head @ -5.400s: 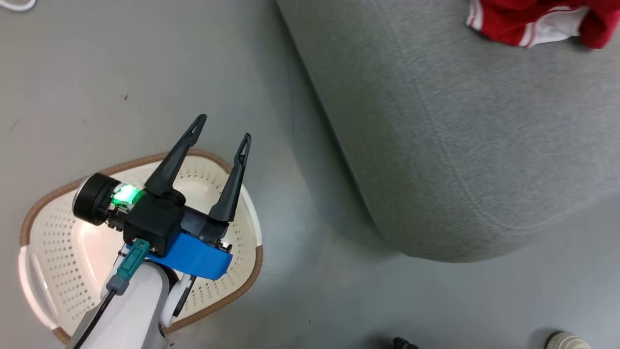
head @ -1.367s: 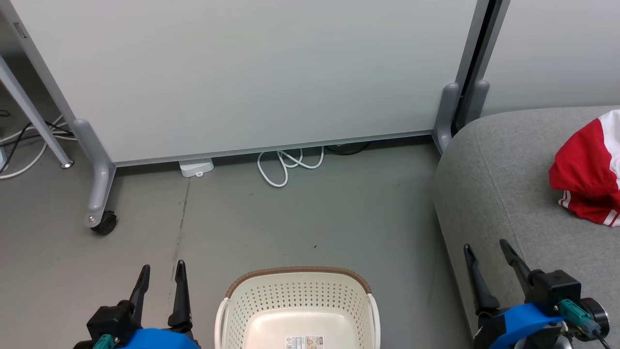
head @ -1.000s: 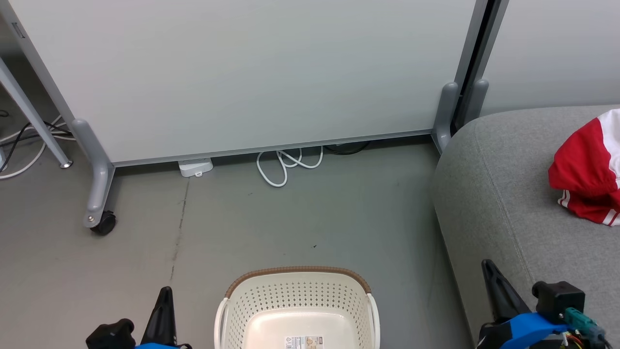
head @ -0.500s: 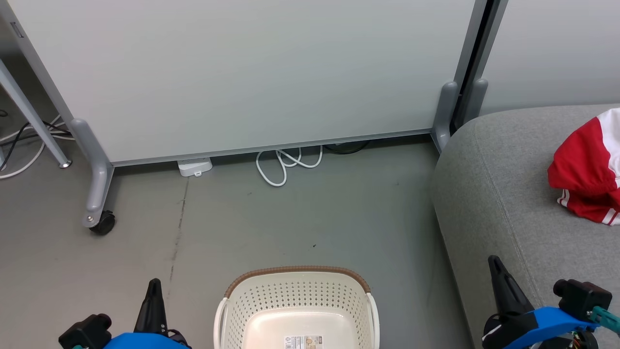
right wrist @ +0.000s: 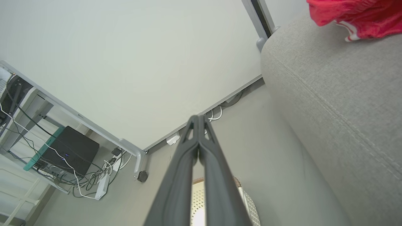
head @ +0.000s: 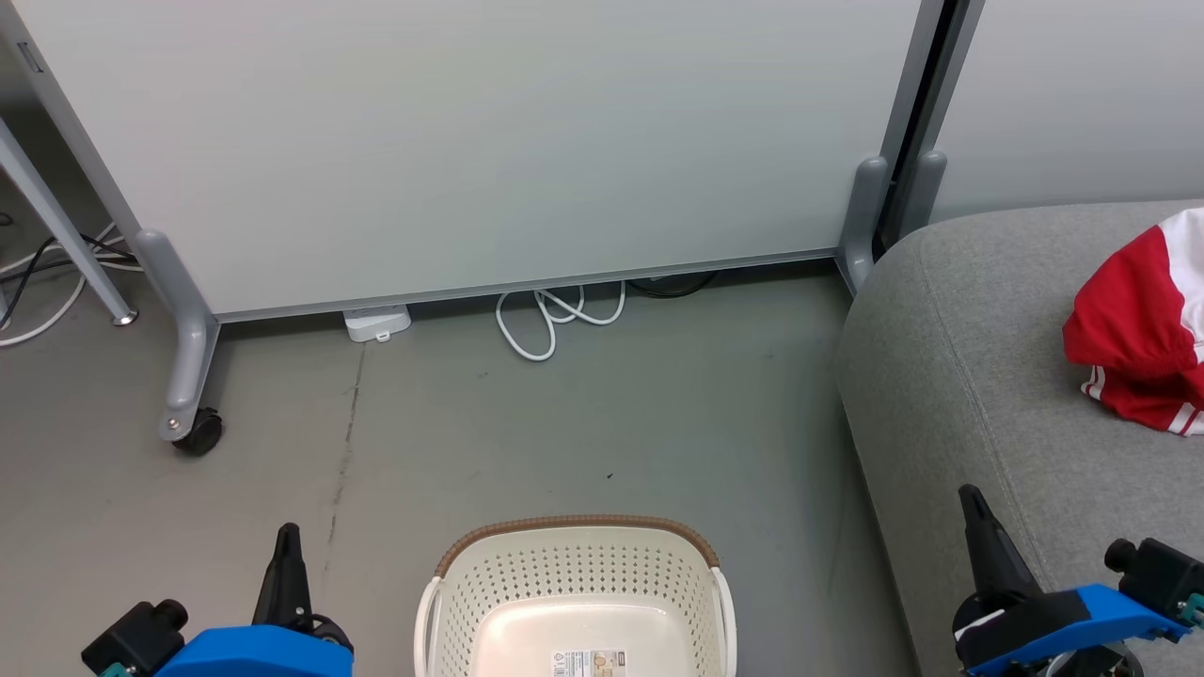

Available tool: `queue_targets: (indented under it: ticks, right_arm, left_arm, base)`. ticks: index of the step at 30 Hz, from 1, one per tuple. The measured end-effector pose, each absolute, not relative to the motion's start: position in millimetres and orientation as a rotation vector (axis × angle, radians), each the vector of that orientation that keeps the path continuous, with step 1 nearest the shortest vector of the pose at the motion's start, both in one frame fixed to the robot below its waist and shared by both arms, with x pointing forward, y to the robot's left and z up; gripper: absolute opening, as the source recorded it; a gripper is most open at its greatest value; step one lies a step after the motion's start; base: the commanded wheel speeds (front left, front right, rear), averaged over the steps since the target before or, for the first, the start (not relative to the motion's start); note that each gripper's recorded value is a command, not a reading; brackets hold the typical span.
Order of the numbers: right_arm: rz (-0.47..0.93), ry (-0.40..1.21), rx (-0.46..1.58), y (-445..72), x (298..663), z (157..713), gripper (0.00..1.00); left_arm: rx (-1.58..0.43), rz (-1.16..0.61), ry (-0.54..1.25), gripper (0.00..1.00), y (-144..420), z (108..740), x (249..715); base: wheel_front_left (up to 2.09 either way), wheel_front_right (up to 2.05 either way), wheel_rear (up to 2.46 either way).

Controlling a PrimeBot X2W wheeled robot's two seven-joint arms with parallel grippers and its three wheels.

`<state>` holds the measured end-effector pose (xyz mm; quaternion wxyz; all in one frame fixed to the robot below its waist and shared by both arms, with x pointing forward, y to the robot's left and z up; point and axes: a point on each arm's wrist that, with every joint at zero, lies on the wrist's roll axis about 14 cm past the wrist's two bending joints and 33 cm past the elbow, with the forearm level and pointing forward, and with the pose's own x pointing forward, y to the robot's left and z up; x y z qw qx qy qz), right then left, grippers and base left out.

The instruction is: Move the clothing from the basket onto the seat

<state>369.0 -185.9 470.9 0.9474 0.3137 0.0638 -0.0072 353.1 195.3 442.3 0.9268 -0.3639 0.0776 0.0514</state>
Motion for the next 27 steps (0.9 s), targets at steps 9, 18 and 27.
queue_targets:
  ticks: [9, 18, 27]
  right_arm:
    - [-0.026, 0.12, 0.779, -188, 372, 474, 0.0]
    - [-0.033, 0.107, 0.898, -190, 374, 478, 0.0]
    - [-0.04, 0.096, 1.007, -192, 376, 480, 0.0]
  left_arm:
    - [-0.872, 0.118, 0.144, 0.0, 198, 448, 358]
    - [-0.977, 0.118, 0.128, 0.0, 199, 455, 362]
    - [-1.072, 0.114, 0.115, 0.0, 199, 461, 366]
  base:
    - [0.0, 0.0, 0.0]
    - [0.0, 0.0, 0.0]
    - [0.0, 0.0, 0.0]
